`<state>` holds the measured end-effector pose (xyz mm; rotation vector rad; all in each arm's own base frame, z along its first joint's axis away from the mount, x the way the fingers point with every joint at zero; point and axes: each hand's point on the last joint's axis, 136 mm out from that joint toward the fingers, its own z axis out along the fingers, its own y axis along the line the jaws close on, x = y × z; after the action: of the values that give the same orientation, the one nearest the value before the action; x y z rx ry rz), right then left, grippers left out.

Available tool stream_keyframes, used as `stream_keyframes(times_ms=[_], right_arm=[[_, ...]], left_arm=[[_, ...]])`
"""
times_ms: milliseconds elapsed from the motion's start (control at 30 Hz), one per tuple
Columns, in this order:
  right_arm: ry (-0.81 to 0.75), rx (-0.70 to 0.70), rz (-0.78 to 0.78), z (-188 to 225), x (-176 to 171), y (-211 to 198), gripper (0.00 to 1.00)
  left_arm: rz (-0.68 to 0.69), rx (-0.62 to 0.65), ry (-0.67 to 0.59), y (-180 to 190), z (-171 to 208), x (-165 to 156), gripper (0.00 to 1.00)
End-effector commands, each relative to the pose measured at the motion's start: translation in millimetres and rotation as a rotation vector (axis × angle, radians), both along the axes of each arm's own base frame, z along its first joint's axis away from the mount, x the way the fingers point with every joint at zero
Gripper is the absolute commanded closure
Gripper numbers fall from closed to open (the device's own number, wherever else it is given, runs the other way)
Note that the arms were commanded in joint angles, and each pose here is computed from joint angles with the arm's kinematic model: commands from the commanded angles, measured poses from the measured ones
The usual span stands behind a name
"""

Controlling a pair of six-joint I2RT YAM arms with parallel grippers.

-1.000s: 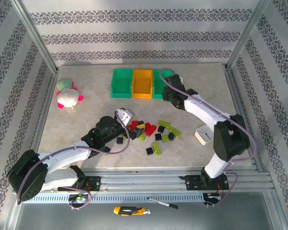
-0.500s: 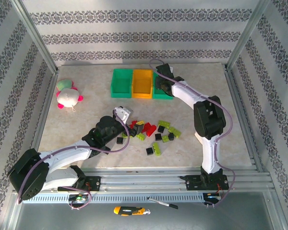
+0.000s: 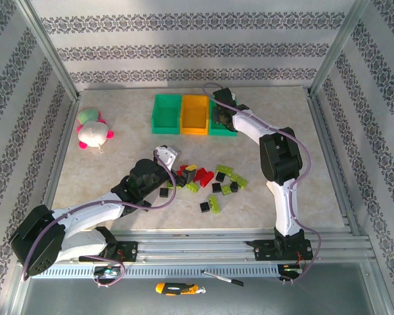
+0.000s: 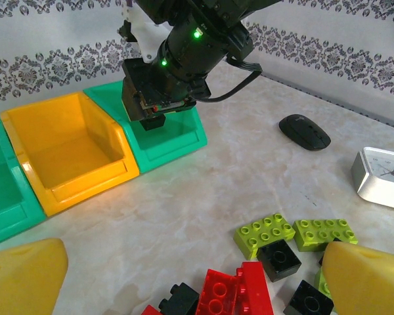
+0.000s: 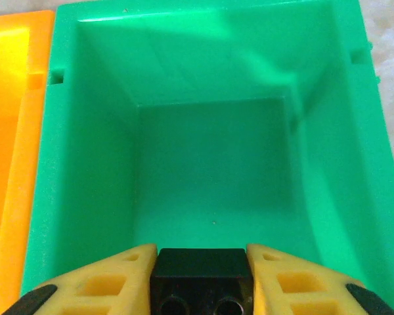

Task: Sort the legos into containers by color
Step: Place the lego in the container.

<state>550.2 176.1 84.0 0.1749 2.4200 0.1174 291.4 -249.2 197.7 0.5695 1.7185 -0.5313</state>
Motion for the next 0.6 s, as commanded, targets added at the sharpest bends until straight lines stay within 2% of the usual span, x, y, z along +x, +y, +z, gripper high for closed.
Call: stream_keyframes(times_ms=[0,100,267,433,567], right_arm=[[-0.019,0.004,0.002,14.7,5.3,-1.5,0.62],[-0.034,0.011,0.007,26.2,2.4,-0.9,0.54],[-0.079,0.024,0.016,54.6,-8.1,0.5,0.47],[-0.125,0.023,0.051,80.0,-33.8,5.4,0.35],[-0.165,0.008,0.118,91.0,-67.5,13.1,0.24]], left_arm=[[-0.013,0.006,-0.018,-4.3,4.0,-3.3,0.01],[-0.001,0.007,-0.020,-2.3,5.6,-2.2,0.01],[0.077,0.000,-0.001,9.7,7.9,3.1,0.01],[0.248,0.007,0.084,36.9,4.9,11.7,0.01],[0.451,0.024,0.191,70.7,-3.4,14.9,0.01]])
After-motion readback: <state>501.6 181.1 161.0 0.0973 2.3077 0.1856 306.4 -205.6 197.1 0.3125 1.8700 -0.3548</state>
